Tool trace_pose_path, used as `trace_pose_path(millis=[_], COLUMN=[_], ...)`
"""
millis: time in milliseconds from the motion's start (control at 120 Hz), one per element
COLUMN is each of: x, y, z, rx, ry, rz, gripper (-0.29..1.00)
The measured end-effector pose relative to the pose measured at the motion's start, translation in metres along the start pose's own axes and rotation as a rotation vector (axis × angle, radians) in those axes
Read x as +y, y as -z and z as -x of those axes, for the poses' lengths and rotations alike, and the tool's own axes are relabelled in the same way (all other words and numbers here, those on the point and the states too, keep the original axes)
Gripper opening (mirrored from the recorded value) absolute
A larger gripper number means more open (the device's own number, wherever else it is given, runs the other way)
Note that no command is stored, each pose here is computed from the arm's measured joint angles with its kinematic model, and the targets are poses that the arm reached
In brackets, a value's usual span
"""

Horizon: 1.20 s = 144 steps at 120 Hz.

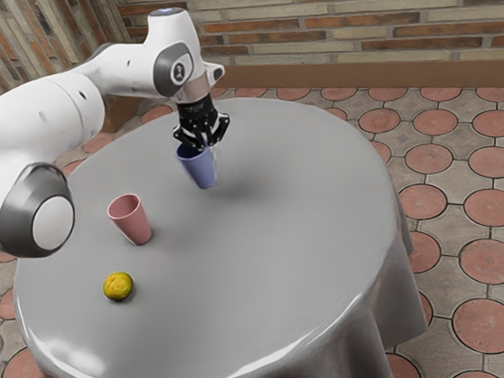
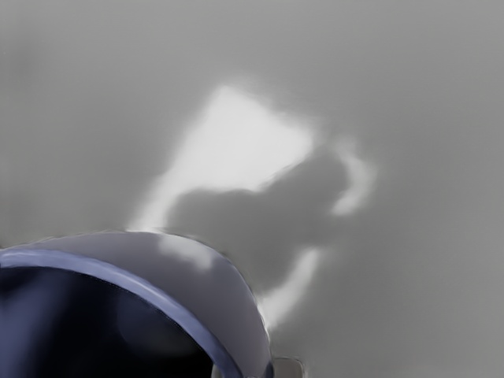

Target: Place the right cup onto the left cup

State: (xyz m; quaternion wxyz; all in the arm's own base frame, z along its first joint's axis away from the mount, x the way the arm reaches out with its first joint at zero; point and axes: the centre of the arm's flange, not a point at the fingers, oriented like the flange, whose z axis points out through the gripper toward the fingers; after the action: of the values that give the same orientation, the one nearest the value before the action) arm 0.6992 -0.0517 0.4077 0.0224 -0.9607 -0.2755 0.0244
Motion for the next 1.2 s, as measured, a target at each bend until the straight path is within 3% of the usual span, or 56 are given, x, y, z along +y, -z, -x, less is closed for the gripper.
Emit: trace_pose_path(millis=[200, 433, 1200], x=[-0.067, -0.126, -0.176], y=[0.045, 0.065, 0.038], z=[0.039, 0.041, 0.033], rx=[-0.029, -0.027, -0.081], ry=[0.045, 0.119, 0.218], rz=[-0.008, -0.025, -0.056], gripper=[-0.08, -0.08, -0.08])
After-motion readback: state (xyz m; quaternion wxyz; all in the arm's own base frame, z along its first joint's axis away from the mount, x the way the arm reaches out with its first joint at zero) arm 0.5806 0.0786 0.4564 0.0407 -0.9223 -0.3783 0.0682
